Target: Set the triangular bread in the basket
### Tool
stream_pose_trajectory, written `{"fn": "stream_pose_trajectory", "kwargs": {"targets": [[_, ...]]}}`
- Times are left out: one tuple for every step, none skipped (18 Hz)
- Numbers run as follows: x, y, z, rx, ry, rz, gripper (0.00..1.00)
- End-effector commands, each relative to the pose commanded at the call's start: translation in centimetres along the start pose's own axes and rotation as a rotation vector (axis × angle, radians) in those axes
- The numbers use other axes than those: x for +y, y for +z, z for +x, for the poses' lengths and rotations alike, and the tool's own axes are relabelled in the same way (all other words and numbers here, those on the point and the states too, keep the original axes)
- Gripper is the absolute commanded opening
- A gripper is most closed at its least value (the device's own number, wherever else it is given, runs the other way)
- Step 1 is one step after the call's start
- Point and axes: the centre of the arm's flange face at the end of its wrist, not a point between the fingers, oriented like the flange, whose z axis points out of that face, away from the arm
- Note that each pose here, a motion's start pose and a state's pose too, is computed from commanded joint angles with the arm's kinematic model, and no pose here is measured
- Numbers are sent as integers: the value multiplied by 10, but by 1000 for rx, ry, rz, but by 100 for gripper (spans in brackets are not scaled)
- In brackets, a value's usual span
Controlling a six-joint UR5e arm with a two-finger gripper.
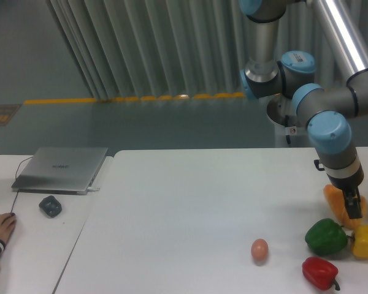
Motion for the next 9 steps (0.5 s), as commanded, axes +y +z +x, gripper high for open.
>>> {"fn": "stream_pose_trajectory", "kwargs": {"targets": [[1, -5, -2, -8, -4, 1, 100], [3, -7, -2, -14, -6, 5, 100], [3, -7, -2, -18, -8, 14, 100], [8, -8, -1, -22, -18, 20, 100], [11, -11, 0, -30, -26, 27, 100], [16, -13, 0, -39, -36, 35, 100], [19, -18, -2, -53, -43, 45, 100], [19, -21, -3, -62, -44, 55, 100], [18, -22, -3, -66, -44, 61, 100]]}}
